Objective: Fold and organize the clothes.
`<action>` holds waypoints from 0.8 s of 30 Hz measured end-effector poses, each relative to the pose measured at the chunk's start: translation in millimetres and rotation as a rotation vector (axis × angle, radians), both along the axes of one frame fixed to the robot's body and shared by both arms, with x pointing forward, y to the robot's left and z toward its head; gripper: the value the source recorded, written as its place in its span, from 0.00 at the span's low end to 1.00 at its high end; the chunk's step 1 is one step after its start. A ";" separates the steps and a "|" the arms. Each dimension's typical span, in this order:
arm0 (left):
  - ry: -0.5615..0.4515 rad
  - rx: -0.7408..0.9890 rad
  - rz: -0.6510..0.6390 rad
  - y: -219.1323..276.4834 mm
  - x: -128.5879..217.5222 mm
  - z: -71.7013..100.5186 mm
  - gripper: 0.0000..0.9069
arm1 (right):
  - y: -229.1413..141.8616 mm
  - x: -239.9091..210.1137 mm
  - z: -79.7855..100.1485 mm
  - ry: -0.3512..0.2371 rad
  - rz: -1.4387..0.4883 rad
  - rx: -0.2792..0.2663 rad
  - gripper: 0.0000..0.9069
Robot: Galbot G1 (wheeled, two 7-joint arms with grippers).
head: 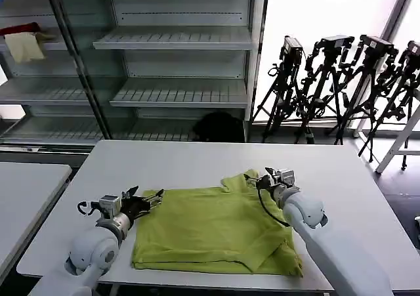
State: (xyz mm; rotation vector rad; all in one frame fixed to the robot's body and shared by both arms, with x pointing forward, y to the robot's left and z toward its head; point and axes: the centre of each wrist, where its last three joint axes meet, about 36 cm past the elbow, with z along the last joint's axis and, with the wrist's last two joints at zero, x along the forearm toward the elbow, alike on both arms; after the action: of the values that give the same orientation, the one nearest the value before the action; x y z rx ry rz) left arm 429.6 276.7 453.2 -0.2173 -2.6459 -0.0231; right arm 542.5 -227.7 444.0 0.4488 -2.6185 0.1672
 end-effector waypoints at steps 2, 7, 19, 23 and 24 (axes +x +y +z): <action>0.008 -0.003 0.003 2.0 1.8 -2.7 1.00 | 1.1 2.2 -3.4 0.009 0.003 0.001 1.00; 0.023 -0.013 0.014 6.8 8.8 -8.8 0.79 | 4.7 5.0 -11.3 0.027 0.013 0.003 1.00; 0.055 -0.045 0.027 17.0 17.7 -24.0 0.11 | 6.2 6.7 -18.3 0.042 0.026 -0.001 0.90; 0.062 -0.050 0.028 19.4 17.6 -29.2 0.01 | 5.0 5.3 -20.4 0.048 0.032 -0.001 0.64; 0.063 -0.050 0.027 19.9 17.4 -30.1 0.01 | 4.7 4.9 -20.8 0.049 0.033 -0.001 0.59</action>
State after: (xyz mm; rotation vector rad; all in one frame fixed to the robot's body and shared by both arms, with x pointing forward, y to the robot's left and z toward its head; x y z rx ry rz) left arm 446.9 296.6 423.1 -0.1955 -2.5881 0.0578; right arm 547.4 -223.0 423.2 0.4894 -2.5639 0.1666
